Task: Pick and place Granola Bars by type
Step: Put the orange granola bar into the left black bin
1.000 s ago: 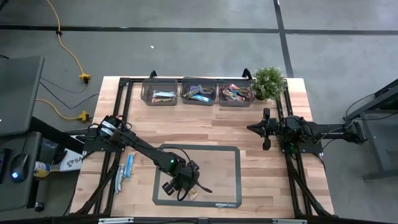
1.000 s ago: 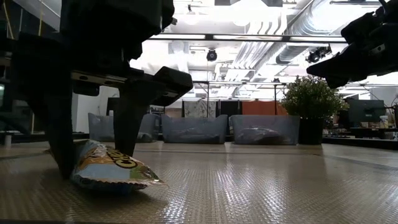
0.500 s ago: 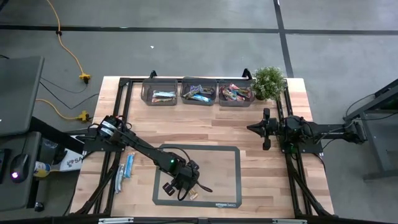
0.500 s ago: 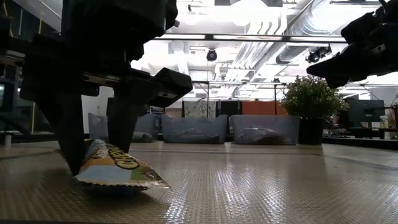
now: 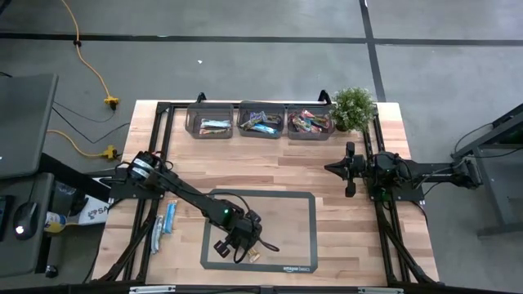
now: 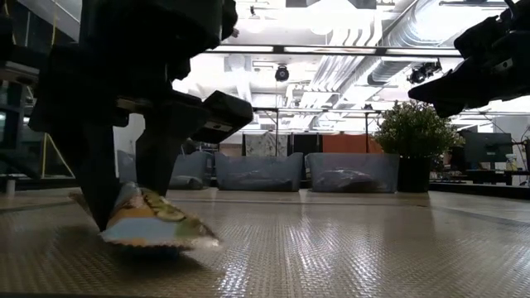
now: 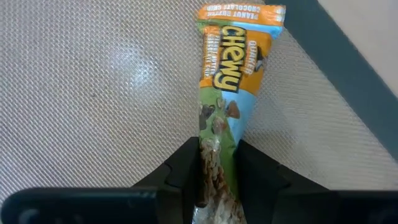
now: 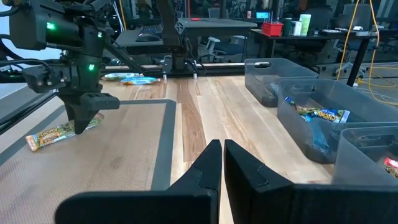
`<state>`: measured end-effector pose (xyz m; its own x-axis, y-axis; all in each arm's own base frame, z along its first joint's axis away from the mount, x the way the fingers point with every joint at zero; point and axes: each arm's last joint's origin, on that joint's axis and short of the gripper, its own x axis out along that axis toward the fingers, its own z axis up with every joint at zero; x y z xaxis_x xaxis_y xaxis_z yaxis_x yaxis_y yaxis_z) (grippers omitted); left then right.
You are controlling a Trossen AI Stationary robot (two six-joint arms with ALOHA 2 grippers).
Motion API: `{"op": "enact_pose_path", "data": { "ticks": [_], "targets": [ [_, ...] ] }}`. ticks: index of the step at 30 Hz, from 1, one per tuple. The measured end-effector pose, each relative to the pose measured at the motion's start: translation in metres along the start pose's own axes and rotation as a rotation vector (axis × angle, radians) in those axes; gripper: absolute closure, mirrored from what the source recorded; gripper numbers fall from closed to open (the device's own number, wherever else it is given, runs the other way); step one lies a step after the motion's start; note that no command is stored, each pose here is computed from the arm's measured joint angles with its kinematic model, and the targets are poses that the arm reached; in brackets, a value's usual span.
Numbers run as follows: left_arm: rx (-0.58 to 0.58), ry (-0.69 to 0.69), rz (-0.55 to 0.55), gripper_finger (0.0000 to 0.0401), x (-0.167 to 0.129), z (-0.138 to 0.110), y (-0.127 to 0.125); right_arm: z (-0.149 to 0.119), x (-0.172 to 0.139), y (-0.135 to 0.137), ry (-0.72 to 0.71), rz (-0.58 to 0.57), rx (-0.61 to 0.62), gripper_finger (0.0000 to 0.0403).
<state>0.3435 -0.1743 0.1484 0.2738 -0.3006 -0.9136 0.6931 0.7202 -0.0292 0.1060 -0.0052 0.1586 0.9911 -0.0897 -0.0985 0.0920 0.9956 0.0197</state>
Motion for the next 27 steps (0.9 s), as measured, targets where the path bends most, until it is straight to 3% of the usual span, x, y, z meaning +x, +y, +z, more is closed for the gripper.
{"op": "enact_pose_path", "data": {
  "ticks": [10, 17, 27],
  "targets": [
    [-0.004, -0.08, 0.022, 0.0312, -0.027, 0.007, 0.001, 0.0, 0.0, 0.0, 0.001, 0.001, 0.0, 0.04],
    [-0.045, -0.198, 0.021, 0.0311, -0.063, 0.01, 0.016, 0.0, 0.0, 0.0, 0.0, 0.001, 0.0, 0.0401],
    [-0.132, -0.645, -0.074, 0.0311, -0.121, 0.028, 0.047, 0.0, 0.0, 0.0, 0.001, 0.0, 0.0, 0.04]
  ]
}}
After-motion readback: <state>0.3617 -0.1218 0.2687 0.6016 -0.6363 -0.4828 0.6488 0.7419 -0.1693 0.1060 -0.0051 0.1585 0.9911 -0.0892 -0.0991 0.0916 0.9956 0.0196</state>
